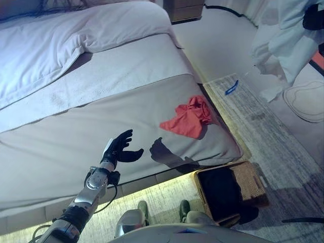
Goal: Pick up the clothes from the bed and place them into the basket
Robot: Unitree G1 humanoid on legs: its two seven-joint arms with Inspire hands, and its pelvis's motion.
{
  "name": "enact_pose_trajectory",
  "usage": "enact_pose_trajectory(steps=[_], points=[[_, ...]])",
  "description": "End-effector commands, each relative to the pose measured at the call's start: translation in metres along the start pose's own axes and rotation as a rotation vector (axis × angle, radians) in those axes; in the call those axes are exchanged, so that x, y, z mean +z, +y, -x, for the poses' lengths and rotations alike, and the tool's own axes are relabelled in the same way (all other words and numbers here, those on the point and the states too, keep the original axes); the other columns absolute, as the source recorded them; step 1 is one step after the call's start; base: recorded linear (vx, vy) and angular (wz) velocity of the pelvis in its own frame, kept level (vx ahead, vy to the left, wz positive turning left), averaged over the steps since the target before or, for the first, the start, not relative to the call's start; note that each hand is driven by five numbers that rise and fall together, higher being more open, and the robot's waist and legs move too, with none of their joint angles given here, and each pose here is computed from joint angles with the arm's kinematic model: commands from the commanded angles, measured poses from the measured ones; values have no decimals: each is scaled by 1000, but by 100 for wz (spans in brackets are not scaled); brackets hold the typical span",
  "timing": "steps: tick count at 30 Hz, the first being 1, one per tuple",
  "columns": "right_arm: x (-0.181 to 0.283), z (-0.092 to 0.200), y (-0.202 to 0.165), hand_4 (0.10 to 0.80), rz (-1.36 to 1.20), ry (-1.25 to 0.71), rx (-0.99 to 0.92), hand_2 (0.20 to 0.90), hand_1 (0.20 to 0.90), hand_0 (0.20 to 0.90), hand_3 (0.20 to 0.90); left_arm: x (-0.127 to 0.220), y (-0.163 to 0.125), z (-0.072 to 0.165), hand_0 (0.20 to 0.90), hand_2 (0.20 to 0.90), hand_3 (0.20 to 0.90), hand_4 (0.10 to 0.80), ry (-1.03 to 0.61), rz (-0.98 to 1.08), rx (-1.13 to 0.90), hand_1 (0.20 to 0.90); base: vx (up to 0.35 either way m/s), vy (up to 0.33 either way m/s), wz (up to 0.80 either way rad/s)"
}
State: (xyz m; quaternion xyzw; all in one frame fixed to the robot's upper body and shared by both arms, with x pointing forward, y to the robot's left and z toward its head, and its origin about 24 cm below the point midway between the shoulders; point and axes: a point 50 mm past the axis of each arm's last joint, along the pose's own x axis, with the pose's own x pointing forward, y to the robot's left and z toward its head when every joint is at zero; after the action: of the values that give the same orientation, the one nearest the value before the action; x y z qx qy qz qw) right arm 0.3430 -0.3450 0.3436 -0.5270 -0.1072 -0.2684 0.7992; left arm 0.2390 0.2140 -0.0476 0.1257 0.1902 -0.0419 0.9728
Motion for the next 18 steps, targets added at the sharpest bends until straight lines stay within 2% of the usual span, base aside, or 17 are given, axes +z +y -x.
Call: enact_pose_trajectory(steps=[1,9,18], points=[[-14,11,-37,100,-6,-6,-148,300,300,300,200,8,-9,-6,900,900,900,800,-59,-65,-52,900,-80,38,-32],[-77,67,52,100,-122,108,80,300,300,300,200,29,-5,-24,900,900,900,800,-103,-58,26,900,-66,51,-35],[-111,100,102,100,-150,252,246,300,300,300,200,51,-7,-31,900,900,900,800,-157,-88,31,900,-15,-39,-27]])
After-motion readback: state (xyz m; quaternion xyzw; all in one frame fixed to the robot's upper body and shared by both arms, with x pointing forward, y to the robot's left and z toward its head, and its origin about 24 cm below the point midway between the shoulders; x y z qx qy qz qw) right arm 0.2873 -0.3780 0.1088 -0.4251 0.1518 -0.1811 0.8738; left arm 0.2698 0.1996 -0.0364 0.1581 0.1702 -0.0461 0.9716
